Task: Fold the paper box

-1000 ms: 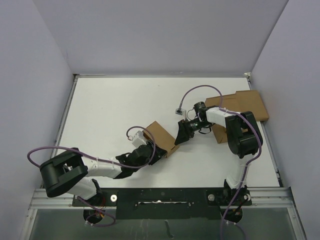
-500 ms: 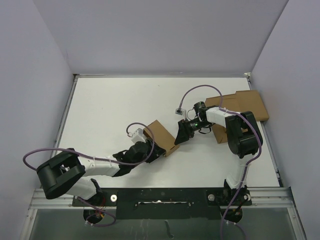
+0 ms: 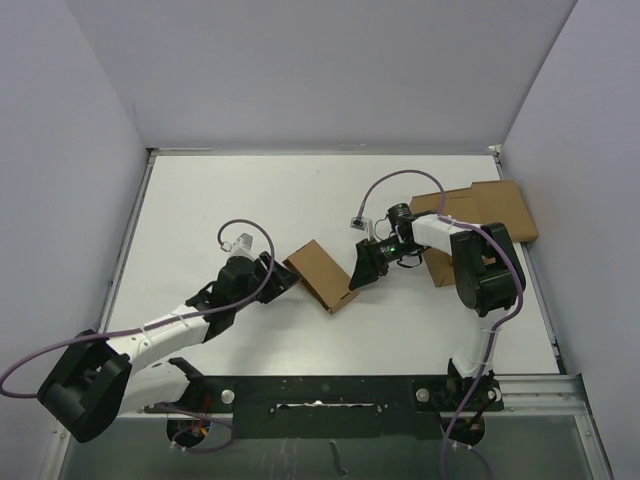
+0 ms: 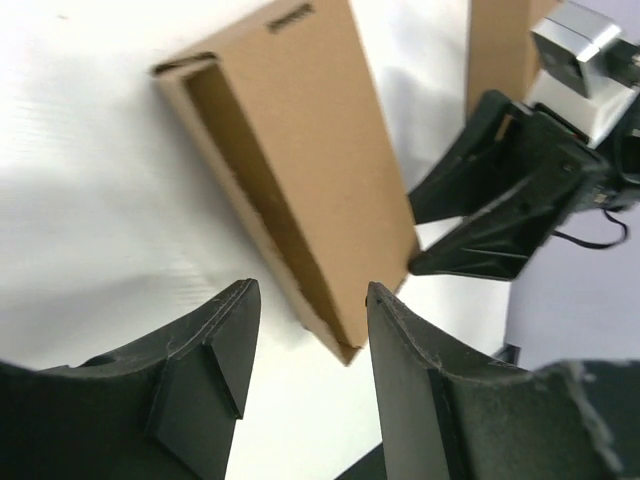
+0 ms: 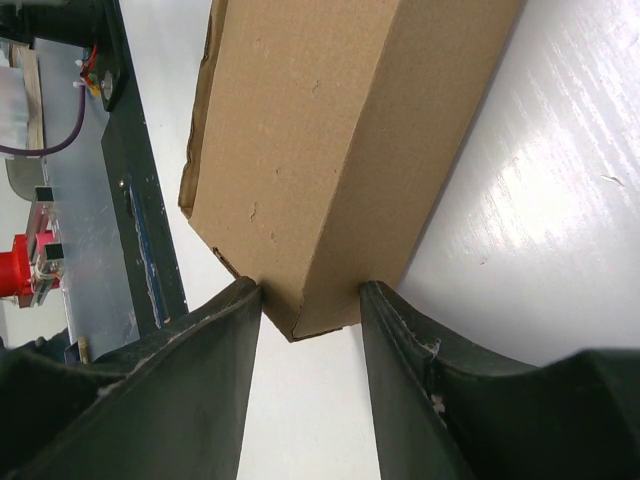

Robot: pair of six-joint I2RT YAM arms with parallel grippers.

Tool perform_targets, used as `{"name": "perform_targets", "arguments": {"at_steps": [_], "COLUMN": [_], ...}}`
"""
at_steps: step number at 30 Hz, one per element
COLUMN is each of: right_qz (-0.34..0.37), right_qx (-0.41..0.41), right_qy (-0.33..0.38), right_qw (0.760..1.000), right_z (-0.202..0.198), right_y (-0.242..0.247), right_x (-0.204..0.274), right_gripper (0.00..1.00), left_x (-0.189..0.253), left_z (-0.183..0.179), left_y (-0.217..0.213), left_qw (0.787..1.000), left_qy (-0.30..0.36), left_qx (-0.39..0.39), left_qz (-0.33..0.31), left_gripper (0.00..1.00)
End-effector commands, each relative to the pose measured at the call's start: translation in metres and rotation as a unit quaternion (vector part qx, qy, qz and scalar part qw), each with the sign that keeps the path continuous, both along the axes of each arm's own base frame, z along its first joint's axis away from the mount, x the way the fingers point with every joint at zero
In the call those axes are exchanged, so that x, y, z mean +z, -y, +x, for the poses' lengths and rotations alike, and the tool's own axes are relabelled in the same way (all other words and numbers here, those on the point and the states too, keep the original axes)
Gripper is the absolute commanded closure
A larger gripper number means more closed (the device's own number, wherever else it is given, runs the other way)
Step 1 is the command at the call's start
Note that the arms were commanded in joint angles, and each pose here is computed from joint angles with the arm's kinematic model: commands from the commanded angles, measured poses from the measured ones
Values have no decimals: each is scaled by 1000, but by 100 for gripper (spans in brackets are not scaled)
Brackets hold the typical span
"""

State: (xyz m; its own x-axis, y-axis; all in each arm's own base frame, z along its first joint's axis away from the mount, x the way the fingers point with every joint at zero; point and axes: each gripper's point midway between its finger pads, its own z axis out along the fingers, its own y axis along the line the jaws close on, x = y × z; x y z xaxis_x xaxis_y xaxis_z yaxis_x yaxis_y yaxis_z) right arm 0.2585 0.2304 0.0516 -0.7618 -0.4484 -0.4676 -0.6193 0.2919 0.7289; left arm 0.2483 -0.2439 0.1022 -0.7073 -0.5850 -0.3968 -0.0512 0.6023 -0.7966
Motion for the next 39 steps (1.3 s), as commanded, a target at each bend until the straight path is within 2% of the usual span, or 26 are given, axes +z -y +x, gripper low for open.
{"name": "perform_targets", "arguments": {"at_steps": [1,6,10,16,21,26,31,34,39], "right_qz": [8,5,4,5,11,9,4,-18,-70], "right_qx": [8,10,13,14,16,16,7,0,4], "right_qy": [19,17,19,23,43,89,153,198,262], "right_qw": [1000,1000,1000,1000,999,996,988,980,962], "right_z": [7,6,6,6,10,19,33,45,87], "right_y": [-4,-5,-5,-5,-3,4,15,20,21], "right_x": [3,1,0,3,13,32,56,66,72], "right_gripper": [56,56,56,56,53,46,46,49,77], "left_x": [3,-9,-12,-12,-6,-10,-19,-24,-32], "left_z": [8,23,38,51,42,18,6,7,19], "left_y": [-11,-15,2,22,13,-6,-36,-51,-60], "left_qw": [1000,999,999,998,997,996,995,992,985], "left_qy": [-3,-14,-10,9,34,40,33,18,-7], "left_qx": [-11,2,-22,-57,-61,-69,-39,-26,-33], "left_qz": [29,39,31,25,26,37,80,119,169], "left_gripper": [57,63,69,70,67,61,64,71,89]}}
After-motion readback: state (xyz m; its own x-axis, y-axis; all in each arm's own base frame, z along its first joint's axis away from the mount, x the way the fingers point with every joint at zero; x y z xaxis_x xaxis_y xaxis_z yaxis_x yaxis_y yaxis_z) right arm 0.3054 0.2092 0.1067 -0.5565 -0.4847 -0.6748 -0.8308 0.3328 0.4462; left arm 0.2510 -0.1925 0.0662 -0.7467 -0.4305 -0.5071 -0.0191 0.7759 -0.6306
